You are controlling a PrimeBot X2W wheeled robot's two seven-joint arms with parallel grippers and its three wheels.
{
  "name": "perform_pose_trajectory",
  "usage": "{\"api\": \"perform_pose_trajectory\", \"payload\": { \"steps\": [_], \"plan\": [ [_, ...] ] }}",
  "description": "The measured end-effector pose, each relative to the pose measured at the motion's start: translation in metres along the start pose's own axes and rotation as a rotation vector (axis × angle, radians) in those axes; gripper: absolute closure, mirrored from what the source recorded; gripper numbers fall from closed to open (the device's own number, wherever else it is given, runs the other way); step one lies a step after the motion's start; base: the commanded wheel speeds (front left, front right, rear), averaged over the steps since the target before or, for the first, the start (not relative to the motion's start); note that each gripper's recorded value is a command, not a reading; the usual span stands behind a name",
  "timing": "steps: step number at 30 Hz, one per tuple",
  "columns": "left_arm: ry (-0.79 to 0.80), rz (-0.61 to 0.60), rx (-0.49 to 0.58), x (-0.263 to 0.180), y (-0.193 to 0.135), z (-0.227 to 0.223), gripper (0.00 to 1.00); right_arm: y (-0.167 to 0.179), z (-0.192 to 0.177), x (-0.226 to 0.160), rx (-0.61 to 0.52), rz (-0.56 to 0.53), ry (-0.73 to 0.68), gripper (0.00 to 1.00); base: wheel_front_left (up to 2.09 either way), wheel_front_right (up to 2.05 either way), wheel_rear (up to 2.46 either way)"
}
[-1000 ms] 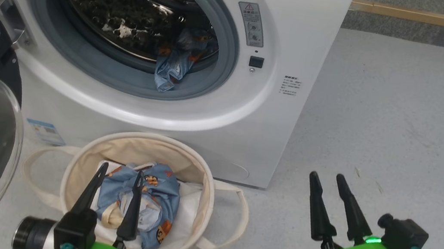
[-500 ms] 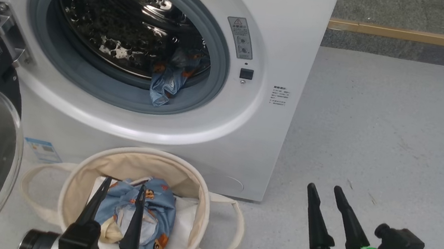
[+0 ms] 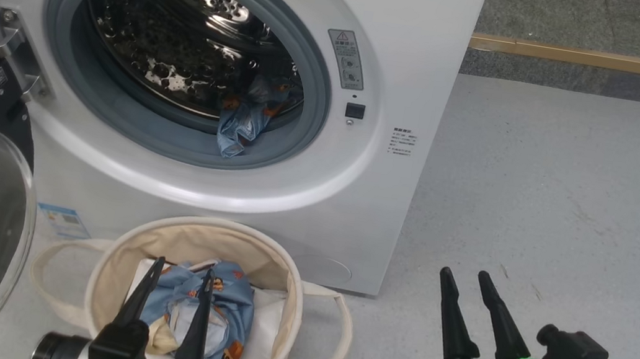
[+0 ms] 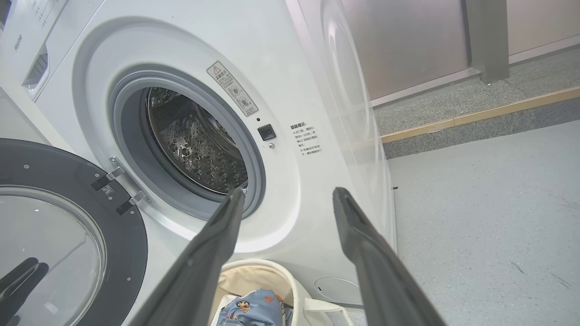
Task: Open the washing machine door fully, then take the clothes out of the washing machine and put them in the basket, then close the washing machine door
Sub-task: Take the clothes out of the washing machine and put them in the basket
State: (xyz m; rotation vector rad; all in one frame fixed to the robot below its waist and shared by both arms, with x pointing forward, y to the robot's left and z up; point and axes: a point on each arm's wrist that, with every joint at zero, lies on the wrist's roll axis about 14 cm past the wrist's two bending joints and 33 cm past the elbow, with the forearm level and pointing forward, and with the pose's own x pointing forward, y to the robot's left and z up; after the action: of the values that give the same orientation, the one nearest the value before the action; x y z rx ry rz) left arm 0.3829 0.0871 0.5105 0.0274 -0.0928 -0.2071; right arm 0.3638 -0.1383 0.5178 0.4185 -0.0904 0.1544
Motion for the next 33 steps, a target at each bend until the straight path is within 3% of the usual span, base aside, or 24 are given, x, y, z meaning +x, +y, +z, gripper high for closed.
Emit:
{"api": "perform_pose_trajectory", "payload": {
  "steps": [33],
  "plan": [
    [0.031, 0.021, -0.001, 0.003, 0.007, -0.011, 0.0, 0.001, -0.012, 0.003, 0.002, 0.003, 0.036, 0.0, 0.0, 0.0, 0.0]
  ]
}}
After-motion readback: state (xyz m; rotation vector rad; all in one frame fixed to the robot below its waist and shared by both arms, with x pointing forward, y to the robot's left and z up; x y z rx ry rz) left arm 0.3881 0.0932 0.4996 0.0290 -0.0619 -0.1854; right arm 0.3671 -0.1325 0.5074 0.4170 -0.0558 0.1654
